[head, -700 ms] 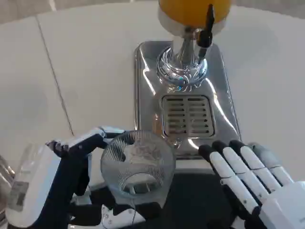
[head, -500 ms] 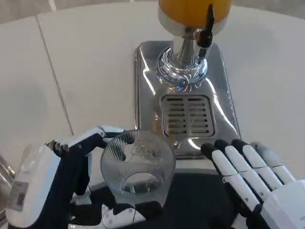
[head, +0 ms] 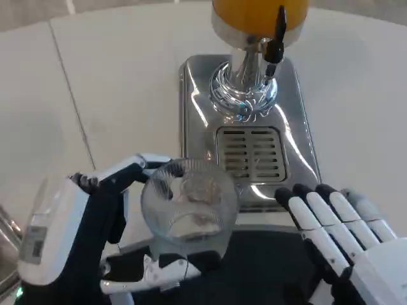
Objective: Grasp the cup under the faucet to collect the drink, then remove the cup.
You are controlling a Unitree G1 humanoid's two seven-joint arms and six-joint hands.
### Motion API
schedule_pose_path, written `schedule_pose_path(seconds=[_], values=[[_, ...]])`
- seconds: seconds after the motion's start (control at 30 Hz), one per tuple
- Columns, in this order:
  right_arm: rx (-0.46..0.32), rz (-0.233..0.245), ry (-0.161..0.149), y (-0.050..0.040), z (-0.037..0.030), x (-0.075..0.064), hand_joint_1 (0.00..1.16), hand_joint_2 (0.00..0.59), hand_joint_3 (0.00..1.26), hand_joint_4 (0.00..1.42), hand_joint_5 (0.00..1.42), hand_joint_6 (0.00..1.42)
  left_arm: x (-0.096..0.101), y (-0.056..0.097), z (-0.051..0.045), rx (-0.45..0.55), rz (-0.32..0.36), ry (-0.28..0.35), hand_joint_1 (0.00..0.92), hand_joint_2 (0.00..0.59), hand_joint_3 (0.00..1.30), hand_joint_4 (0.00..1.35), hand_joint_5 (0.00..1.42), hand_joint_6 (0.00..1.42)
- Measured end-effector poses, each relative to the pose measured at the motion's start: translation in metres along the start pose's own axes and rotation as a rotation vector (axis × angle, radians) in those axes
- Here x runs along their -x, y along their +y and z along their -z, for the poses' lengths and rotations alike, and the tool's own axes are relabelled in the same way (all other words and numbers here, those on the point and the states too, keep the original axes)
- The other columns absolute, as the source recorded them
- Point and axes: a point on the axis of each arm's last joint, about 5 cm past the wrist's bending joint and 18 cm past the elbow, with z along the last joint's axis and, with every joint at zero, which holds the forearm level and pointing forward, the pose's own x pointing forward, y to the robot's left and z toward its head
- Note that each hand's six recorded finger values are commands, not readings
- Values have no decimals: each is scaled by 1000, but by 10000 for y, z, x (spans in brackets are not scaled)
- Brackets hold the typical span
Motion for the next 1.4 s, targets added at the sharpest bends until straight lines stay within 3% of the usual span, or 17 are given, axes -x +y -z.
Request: schedule_pose_path(seconds=[0.17,0.5,0.8,1.4], values=[[13,12,36,-30,17,13,158,586,0,0,0,0,-164,-88,94,-23,-9,12,777,0,1121,1048,1364,1424],[0,32,40,-53,-12,13,159,586,0,0,0,0,-510,-363,197,-28,4,-2,777,0,1120,1048,1364,1424],[-15,45,50,-84,-9,26,165,586,0,0,0,0,-769,-602,192,-21,30,-15,777,0,1120,1048,1364,1424],[-39,58,48,-75,-37,8,188,586,0,0,0,0,-1113,-926,254,-26,47,17,784,0,1116,1048,1364,1424]])
